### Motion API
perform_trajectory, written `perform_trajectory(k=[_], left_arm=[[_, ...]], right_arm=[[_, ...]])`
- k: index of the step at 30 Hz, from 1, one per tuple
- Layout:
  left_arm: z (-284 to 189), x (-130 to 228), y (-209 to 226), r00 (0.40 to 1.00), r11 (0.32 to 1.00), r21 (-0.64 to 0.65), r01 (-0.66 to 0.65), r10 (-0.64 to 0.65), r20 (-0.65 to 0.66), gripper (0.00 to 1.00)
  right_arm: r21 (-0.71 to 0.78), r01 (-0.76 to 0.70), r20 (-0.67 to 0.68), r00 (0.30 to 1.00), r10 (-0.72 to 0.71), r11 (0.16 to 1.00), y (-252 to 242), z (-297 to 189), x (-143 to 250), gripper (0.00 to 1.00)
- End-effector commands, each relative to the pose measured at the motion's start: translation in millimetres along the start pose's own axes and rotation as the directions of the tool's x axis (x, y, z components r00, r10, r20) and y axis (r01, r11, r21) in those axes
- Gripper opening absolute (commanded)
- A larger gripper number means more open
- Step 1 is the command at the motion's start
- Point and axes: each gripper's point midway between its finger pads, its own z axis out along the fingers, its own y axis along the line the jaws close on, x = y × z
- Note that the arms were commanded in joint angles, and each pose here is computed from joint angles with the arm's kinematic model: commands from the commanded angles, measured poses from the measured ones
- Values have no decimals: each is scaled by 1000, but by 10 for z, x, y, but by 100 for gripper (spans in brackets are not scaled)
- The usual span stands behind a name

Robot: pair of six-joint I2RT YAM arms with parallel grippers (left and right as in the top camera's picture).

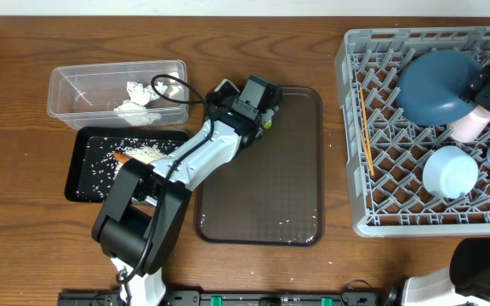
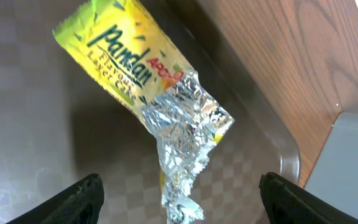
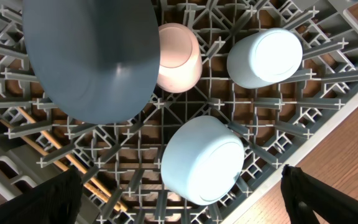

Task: Sort waste into correct bins and load items into the dishwasher rack
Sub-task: 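Lift the wrapper with the left gripper off the brown tray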

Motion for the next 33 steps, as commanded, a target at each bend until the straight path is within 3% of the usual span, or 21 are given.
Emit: perform_trajectory(k=[1,14,19,26,33], left_arm=[[108,101,91,997,998,-27,60,-61,-37,83],[354,149,243,995,994,-67,88,-91,-44,81],[356,131,242,995,994,-65,91,-94,-43,53],[355,134,240,998,997,-62,36,-39,-47,6],[97,139,36,992,996,13,-92,93,-89,6]], right_arm=[[10,-8,-10,1000,9,1000,-25,41,1,99],[10,-8,-10,1000,9,1000,-25,41,1,99],[10,-8,-10,1000,9,1000,-25,41,1,99],[10,-8,-10,1000,9,1000,-25,41,1,99],[10,-8,-10,1000,9,1000,-25,41,1,99]])
